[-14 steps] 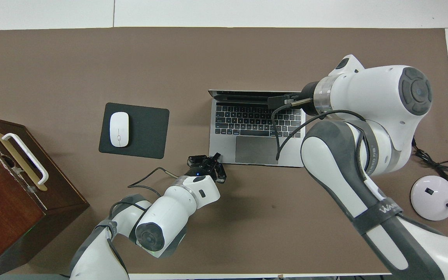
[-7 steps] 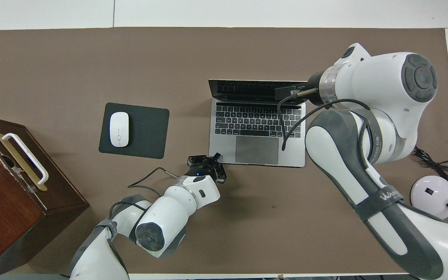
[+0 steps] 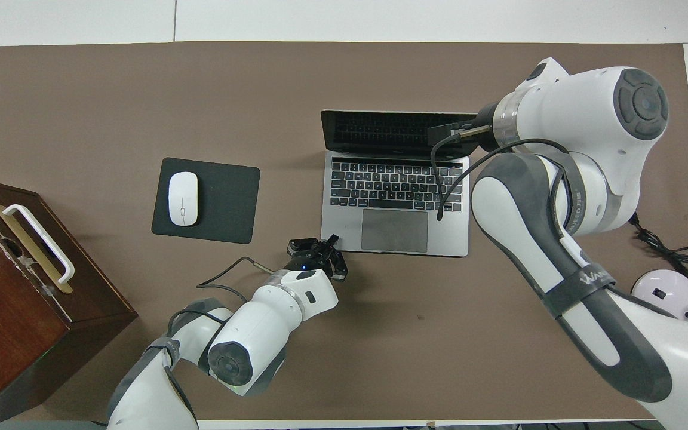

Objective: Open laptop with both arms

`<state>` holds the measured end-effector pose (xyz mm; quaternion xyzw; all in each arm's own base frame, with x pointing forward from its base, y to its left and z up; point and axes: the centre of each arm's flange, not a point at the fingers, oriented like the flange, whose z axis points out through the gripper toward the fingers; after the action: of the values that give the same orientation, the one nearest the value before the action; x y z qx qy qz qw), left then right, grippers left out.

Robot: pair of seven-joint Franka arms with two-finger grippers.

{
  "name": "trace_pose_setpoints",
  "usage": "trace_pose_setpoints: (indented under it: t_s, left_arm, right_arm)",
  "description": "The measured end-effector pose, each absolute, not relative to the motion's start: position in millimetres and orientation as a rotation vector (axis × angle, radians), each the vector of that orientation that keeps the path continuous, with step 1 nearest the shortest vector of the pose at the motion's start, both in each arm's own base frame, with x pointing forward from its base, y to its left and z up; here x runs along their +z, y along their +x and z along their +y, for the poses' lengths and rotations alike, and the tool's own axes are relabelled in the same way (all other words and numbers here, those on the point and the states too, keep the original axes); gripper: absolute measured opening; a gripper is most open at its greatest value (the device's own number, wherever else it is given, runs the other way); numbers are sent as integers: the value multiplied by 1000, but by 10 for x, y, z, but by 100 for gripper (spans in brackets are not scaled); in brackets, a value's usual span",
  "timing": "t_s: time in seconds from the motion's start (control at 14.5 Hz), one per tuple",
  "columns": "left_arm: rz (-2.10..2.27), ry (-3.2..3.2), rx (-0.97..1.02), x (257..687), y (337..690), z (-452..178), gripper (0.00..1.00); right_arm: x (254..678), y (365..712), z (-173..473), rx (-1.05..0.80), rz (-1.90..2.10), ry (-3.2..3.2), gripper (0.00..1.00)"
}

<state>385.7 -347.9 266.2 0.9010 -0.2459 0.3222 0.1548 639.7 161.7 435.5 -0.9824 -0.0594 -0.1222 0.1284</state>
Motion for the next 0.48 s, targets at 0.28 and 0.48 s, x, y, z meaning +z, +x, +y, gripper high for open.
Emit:
trace_pose_setpoints:
  t_s: [0.28, 0.48]
  left_arm:
    - [-705, 2582, 923, 2662, 3857, -3479, 1]
    - [-705, 2582, 923, 2662, 3857, -3479, 1]
  right_arm:
    - [4365, 6421, 1603, -349, -180, -2865, 100]
    - [4369, 6408, 1601, -313, -186, -2869, 100]
